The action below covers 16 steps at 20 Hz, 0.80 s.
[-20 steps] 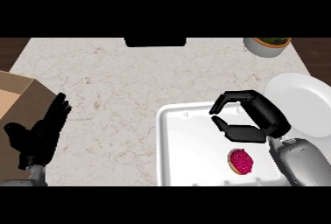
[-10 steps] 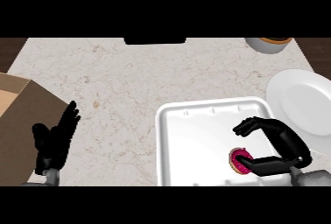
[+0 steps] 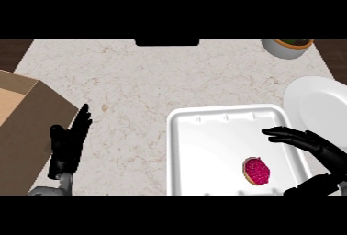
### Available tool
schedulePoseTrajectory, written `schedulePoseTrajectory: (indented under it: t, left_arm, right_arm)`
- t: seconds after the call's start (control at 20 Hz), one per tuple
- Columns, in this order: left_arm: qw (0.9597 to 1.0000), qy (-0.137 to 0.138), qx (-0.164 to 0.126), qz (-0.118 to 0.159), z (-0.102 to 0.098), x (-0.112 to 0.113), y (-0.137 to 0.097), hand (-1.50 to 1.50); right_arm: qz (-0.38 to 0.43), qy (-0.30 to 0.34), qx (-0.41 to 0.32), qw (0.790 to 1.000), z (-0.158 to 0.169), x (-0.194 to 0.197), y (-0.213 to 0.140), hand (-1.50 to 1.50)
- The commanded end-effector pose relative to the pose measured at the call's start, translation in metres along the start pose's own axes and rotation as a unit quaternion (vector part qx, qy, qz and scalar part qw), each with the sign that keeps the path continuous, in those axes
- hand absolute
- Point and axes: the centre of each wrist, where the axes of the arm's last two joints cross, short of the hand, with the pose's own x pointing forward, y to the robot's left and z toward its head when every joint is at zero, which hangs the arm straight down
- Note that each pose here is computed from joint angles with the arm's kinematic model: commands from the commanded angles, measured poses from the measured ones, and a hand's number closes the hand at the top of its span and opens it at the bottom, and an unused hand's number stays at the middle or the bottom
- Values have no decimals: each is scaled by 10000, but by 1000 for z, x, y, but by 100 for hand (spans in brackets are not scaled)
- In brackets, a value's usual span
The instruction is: Pick the cupcake from the tray and place it in the plate
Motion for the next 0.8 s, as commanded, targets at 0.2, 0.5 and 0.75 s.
schedulePoseTrajectory:
  t: [0.2, 0.5, 0.75]
  left_arm:
    - [10000, -62, 42, -27, -12, 9, 0, 0]
    - [10000, -26, -69, -21, -9, 20, 11, 0]
    - [9999, -51, -154, -13, 3, 6, 0, 0]
  right_arm:
    - [1517, 466, 1011, 9821, -21, 43, -25, -150]
    - [1700, 1369, 2266, 9492, -26, 50, -25, -150]
    - [1865, 1530, 2520, 9372, -60, 53, 8, -150]
